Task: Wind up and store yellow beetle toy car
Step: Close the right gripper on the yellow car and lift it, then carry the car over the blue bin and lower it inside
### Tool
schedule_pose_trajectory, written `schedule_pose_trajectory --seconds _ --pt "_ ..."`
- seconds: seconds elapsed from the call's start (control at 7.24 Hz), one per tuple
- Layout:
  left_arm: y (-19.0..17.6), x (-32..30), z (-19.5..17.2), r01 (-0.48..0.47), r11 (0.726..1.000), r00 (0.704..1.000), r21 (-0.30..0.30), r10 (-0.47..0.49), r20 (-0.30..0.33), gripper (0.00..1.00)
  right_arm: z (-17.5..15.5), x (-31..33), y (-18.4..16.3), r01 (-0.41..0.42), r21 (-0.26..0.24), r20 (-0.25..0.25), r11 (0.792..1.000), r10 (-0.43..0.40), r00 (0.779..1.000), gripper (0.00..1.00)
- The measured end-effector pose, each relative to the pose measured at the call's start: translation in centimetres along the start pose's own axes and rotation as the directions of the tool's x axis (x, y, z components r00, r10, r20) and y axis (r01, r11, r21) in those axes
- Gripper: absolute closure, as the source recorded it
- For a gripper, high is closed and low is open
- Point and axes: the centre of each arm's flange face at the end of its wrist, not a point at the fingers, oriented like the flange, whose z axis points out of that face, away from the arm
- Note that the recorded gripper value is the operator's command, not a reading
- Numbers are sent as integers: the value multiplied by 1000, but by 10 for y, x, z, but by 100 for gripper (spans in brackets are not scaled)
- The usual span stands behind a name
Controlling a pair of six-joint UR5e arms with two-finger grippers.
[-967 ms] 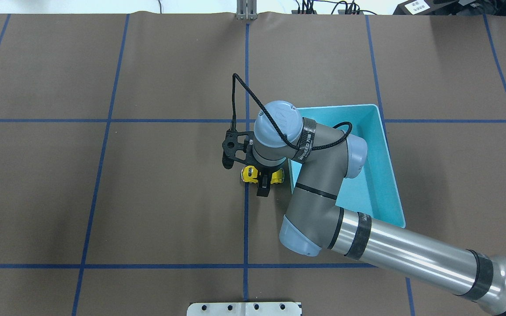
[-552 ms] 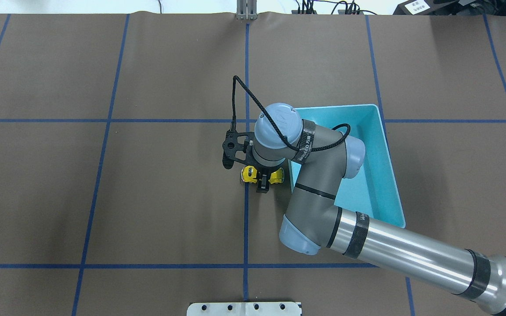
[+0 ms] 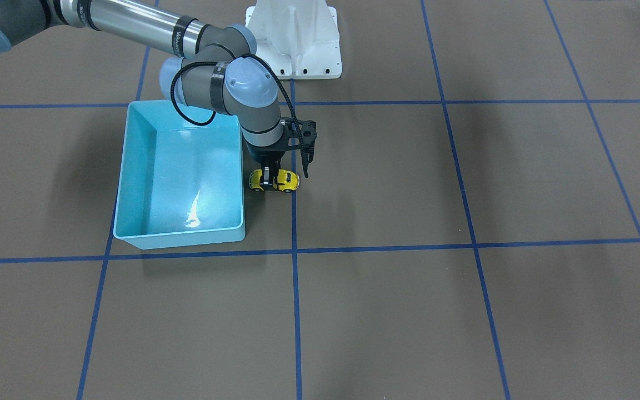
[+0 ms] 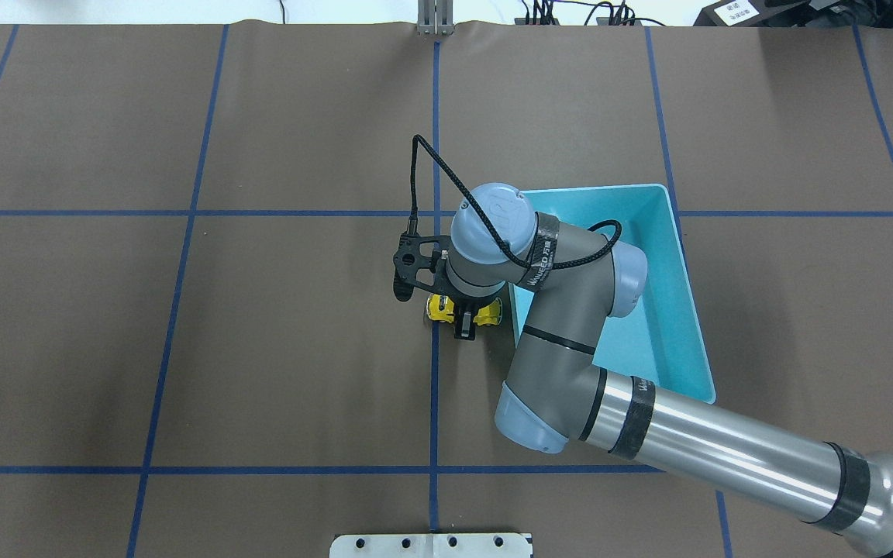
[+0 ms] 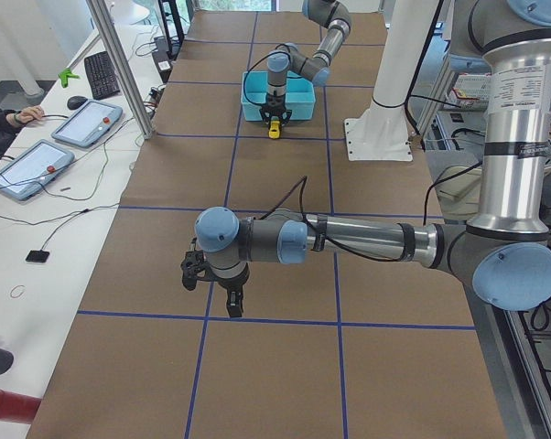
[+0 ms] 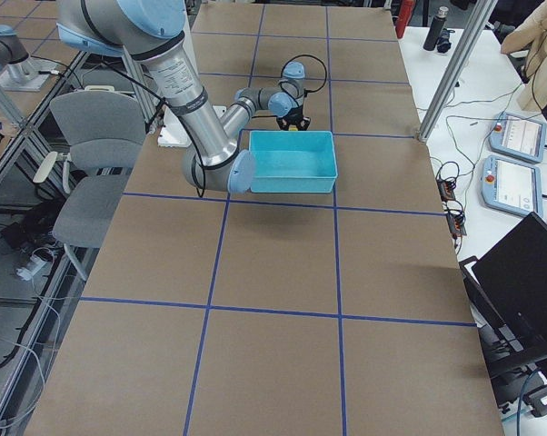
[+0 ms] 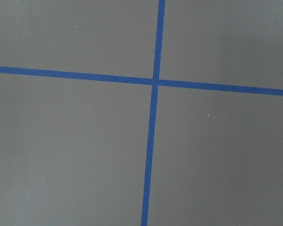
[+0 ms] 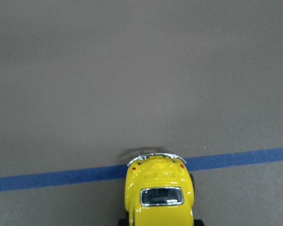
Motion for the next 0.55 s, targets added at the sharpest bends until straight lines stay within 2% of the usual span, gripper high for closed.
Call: schedule_pose_trajectory --seconds 0.28,0.55 --pt "0 -2 -3 3 1000 1000 5 -3 -1 0 -64 -19 -14 -12 -9 11 1000 12 1000 100" --pt "0 -1 -4 4 1000 1000 7 -4 -7 0 -123 -34 0 -24 -21 33 1000 24 999 100"
